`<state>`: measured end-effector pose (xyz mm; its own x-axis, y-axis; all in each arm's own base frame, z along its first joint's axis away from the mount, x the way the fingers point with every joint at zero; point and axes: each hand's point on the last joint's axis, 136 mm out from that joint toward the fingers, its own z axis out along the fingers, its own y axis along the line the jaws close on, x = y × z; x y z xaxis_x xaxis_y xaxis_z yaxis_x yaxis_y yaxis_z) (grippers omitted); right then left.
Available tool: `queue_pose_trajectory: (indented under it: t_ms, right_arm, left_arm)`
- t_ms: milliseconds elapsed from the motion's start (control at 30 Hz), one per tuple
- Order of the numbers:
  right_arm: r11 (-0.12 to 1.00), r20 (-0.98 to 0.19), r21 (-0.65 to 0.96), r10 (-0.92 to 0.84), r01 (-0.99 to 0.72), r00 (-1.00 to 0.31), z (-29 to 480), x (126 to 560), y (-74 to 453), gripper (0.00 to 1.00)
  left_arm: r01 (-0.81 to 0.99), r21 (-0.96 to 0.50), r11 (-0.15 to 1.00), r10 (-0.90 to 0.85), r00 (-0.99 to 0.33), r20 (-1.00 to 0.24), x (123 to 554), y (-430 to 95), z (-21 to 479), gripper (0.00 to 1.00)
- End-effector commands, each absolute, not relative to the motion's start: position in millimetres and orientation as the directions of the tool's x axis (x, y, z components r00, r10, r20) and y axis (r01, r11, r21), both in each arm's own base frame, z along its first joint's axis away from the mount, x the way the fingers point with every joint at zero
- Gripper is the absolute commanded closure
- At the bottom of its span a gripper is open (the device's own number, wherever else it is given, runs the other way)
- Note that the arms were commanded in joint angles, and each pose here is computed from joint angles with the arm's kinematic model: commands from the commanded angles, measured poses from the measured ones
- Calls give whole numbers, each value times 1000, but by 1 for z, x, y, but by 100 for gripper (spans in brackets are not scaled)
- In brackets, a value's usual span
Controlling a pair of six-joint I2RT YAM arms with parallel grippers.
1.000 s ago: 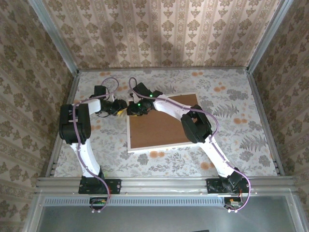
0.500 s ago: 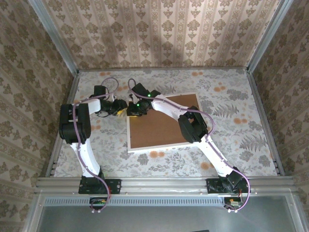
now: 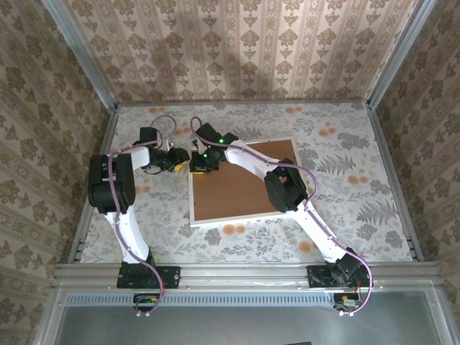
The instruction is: Put the photo into the frame
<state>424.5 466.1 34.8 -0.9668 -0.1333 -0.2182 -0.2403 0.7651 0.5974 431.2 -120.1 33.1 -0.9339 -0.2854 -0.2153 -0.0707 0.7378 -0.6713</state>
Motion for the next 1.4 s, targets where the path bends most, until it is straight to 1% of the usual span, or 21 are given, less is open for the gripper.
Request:
queue_pose_trajectory:
  t_ms: [0, 267, 467, 700, 867, 1167, 1367]
  right_arm:
    - [821, -140, 531, -161, -211, -977, 2, 409, 454, 87]
    - [852, -129, 481, -164, -207, -978, 0, 409, 445, 93]
    - [866, -129, 456, -167, -208, -977, 0, 409, 442, 95]
    - [899, -133, 368, -202, -237, -970, 0, 405, 431, 98]
    - [916, -135, 308, -225, -256, -965, -1, 403, 425, 100]
    - [929, -113, 285, -211, -235, -971, -2, 403, 415, 100]
    - [916, -56, 360, -172, -180, -984, -2, 405, 412, 100]
  left_arm:
    - [-50, -659, 750, -252, -944, -215, 431, -125, 16, 56]
    - [-45, -631, 774, -232, -948, -216, 431, -124, 13, 57]
    - [-36, -612, 790, -215, -951, -222, 431, -126, 14, 58]
    - [-33, -590, 806, -200, -955, -219, 431, -128, 11, 58]
    - [-27, -585, 811, -184, -960, -211, 433, -132, 10, 61]
    - [-25, -565, 825, -170, -964, -206, 433, -133, 7, 63]
    - [-22, -573, 820, -185, -956, -228, 436, -132, 17, 64]
